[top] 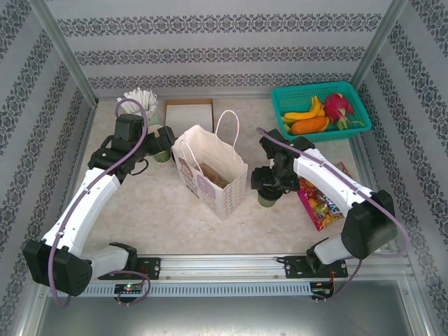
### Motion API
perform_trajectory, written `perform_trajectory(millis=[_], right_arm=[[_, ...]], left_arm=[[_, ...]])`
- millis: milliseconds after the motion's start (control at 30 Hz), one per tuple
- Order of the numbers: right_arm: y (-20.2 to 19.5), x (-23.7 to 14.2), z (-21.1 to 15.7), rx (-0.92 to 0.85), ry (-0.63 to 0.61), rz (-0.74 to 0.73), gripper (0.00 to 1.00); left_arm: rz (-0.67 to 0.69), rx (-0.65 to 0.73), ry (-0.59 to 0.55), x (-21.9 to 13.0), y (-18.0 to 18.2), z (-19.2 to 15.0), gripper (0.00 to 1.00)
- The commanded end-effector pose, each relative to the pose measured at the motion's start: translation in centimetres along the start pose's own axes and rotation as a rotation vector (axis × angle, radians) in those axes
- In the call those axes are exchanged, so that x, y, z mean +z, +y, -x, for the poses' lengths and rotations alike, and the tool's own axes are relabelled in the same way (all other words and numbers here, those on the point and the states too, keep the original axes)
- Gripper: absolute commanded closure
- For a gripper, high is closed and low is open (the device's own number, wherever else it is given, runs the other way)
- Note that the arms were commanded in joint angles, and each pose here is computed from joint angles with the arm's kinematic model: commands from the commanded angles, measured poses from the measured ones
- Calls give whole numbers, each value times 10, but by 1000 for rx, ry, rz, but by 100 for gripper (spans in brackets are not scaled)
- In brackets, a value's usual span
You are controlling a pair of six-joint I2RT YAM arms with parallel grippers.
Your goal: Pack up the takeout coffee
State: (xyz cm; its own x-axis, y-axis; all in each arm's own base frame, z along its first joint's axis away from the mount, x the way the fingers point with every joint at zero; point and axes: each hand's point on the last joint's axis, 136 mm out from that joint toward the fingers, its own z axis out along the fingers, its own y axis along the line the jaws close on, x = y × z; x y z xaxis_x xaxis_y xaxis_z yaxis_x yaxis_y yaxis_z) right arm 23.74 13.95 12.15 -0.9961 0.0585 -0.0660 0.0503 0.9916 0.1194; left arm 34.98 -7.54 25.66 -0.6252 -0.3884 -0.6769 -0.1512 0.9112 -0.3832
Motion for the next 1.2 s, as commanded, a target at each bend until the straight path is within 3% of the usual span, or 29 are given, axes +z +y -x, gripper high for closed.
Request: perform_trajectory(millis=[0,533,1167], right_arm=[[-1,9,-3,0,24,-20,2],[-7,16,-14,-25,143,-108,2],[-5,14,-1,-60,164,-136,2]], left_arm=[[3,16,4,-1,3,0,0],[18,27,17,0,7,-5,1],[19,39,19,2,5,-2,0]])
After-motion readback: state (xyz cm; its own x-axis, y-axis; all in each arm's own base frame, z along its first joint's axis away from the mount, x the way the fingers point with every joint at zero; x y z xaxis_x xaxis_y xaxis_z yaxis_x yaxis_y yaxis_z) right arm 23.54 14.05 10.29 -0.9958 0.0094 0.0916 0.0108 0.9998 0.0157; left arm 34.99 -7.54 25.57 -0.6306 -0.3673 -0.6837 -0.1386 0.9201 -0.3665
